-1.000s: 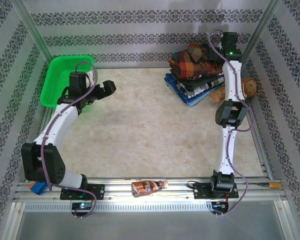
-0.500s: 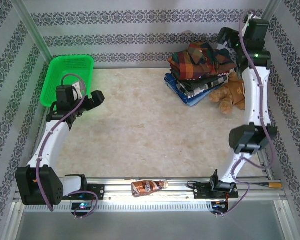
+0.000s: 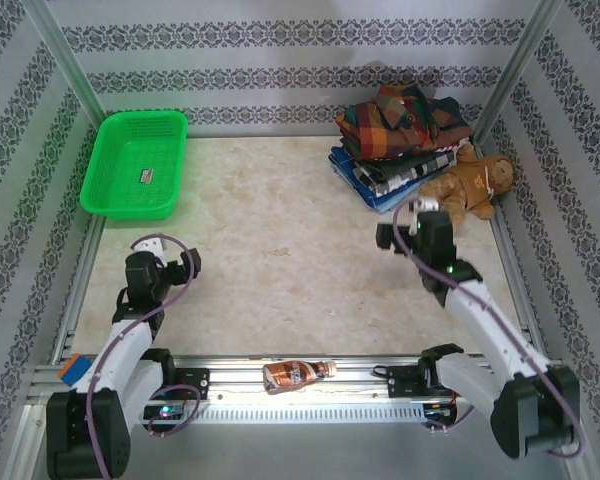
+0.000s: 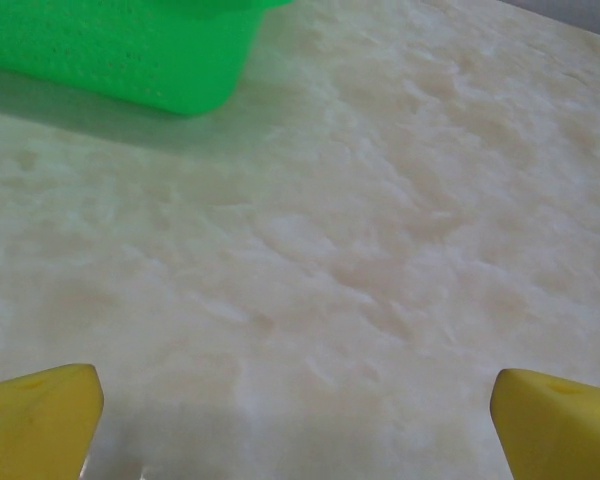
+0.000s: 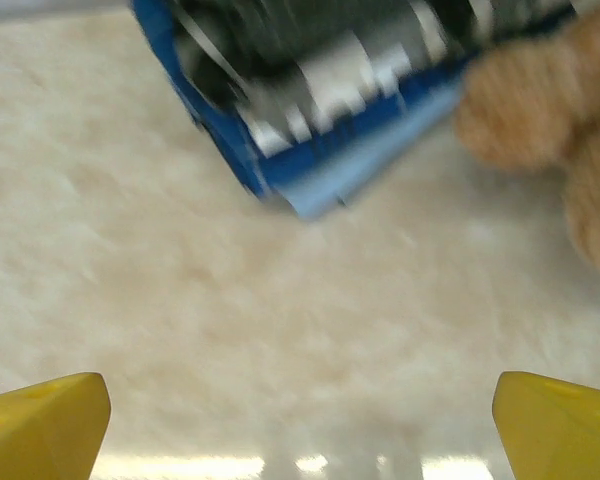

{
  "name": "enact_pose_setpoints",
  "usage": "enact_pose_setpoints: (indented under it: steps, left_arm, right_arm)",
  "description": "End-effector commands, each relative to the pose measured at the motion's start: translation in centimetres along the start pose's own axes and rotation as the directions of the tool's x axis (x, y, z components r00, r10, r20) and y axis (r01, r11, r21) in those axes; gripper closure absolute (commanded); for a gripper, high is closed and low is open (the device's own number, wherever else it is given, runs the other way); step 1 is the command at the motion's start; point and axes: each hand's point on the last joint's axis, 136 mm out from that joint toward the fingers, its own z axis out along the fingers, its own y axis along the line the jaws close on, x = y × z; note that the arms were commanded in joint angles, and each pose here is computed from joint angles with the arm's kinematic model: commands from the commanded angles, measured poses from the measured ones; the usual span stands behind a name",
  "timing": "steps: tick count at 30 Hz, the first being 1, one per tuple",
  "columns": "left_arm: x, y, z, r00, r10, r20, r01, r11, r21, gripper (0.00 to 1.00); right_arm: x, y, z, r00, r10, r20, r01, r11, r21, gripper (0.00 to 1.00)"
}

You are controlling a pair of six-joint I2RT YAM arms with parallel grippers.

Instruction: Fold and stack the long sleeve shirts

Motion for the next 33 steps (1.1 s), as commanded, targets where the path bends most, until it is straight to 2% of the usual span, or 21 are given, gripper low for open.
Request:
enact_pose_setpoints:
  steps: [1, 3, 5, 7, 11, 13, 15, 17, 19, 21, 22, 23, 24, 25, 27, 31, 33]
  left_arm:
    - [-5.5, -1.8, 0.7, 0.978, 0.080, 0.193, -0.095, 0.993, 0.071, 0.00]
    - [-5.7, -2.1, 1.2, 0.972, 0.053, 0.230, -0.076, 0.993, 0.095, 0.00]
    - [-5.8, -1.4, 1.7, 0.963, 0.038, 0.266, -0.059, 0.996, 0.071, 0.00]
    - [-5.8, -1.8, 2.3, 0.960, 0.046, 0.275, -0.074, 0.993, 0.092, 0.00]
    - [-5.3, -2.2, 4.0, 0.957, 0.091, 0.274, -0.125, 0.986, 0.111, 0.00]
    - [-5.5, -2.4, 4.3, 0.943, 0.170, 0.284, -0.205, 0.974, 0.098, 0.00]
    - [-5.3, -1.8, 5.5, 0.950, 0.161, 0.268, -0.189, 0.979, 0.079, 0.00]
    - [-4.1, -3.3, 6.7, 0.942, 0.196, 0.271, -0.246, 0.955, 0.163, 0.00]
    - [-3.9, -3.6, 7.9, 0.941, 0.193, 0.278, -0.248, 0.953, 0.176, 0.01]
    - [-3.2, -3.2, 8.9, 0.963, 0.222, 0.152, -0.245, 0.957, 0.154, 0.01]
    - [-3.5, -3.8, 9.2, 0.954, 0.233, 0.188, -0.264, 0.951, 0.159, 0.01]
    - [-3.6, -3.7, 9.0, 0.955, 0.230, 0.189, -0.260, 0.953, 0.154, 0.01]
    - [-3.5, -3.3, 9.1, 0.960, 0.227, 0.164, -0.249, 0.959, 0.132, 0.01]
    - [-3.5, -3.2, 9.2, 0.960, 0.227, 0.164, -0.247, 0.962, 0.118, 0.01]
    - [-3.7, -3.1, 9.3, 0.958, 0.229, 0.172, -0.249, 0.963, 0.105, 0.01]
    - [-3.7, -2.5, 9.3, 0.960, 0.223, 0.167, -0.236, 0.970, 0.062, 0.01]
    - [-3.8, -2.5, 9.3, 0.960, 0.222, 0.173, -0.235, 0.970, 0.059, 0.01]
  right_arm:
    - [-1.3, -3.0, -0.2, 0.983, -0.004, 0.181, -0.021, 0.990, 0.139, 0.02]
    - [-1.5, -4.0, -0.5, 0.981, 0.013, 0.196, -0.044, 0.986, 0.158, 0.02]
    - [-2.5, -4.4, -0.8, 0.958, 0.003, 0.288, -0.050, 0.986, 0.158, 0.02]
    - [-1.6, -5.5, 0.0, 0.949, 0.013, 0.315, -0.069, 0.984, 0.167, 0.02]
    - [-0.9, -7.2, 1.0, 0.929, 0.049, 0.367, -0.118, 0.979, 0.169, 0.02]
    - [-0.5, -7.7, 1.6, 0.930, 0.031, 0.367, -0.106, 0.977, 0.185, 0.02]
    - [-0.7, -8.1, 2.2, 0.921, 0.023, 0.389, -0.104, 0.976, 0.190, 0.02]
    - [-1.6, -7.6, 3.3, 0.913, 0.016, 0.409, -0.085, 0.985, 0.152, 0.02]
    - [-2.0, -6.0, 5.5, 0.926, -0.049, 0.375, 0.004, 0.993, 0.120, 0.02]
    - [-0.8, -5.1, 8.6, 0.945, -0.090, 0.314, 0.058, 0.992, 0.110, 0.02]
    - [-1.9, -5.0, 8.7, 0.933, -0.089, 0.349, 0.050, 0.992, 0.118, 0.02]
    - [-1.8, -5.6, 8.9, 0.960, -0.069, 0.271, 0.034, 0.991, 0.133, 0.02]
    - [-1.4, -5.6, 9.1, 0.961, -0.069, 0.267, 0.036, 0.991, 0.125, 0.02]
    - [-2.2, -5.5, 8.9, 0.937, -0.071, 0.342, 0.029, 0.992, 0.126, 0.02]
    - [-1.7, -5.4, 8.9, 0.956, -0.085, 0.281, 0.047, 0.989, 0.139, 0.02]
    - [-1.9, -5.8, 8.6, 0.944, -0.096, 0.314, 0.035, 0.980, 0.194, 0.02]
    - [-1.7, -5.7, 8.7, 0.950, -0.091, 0.300, 0.037, 0.982, 0.183, 0.02]
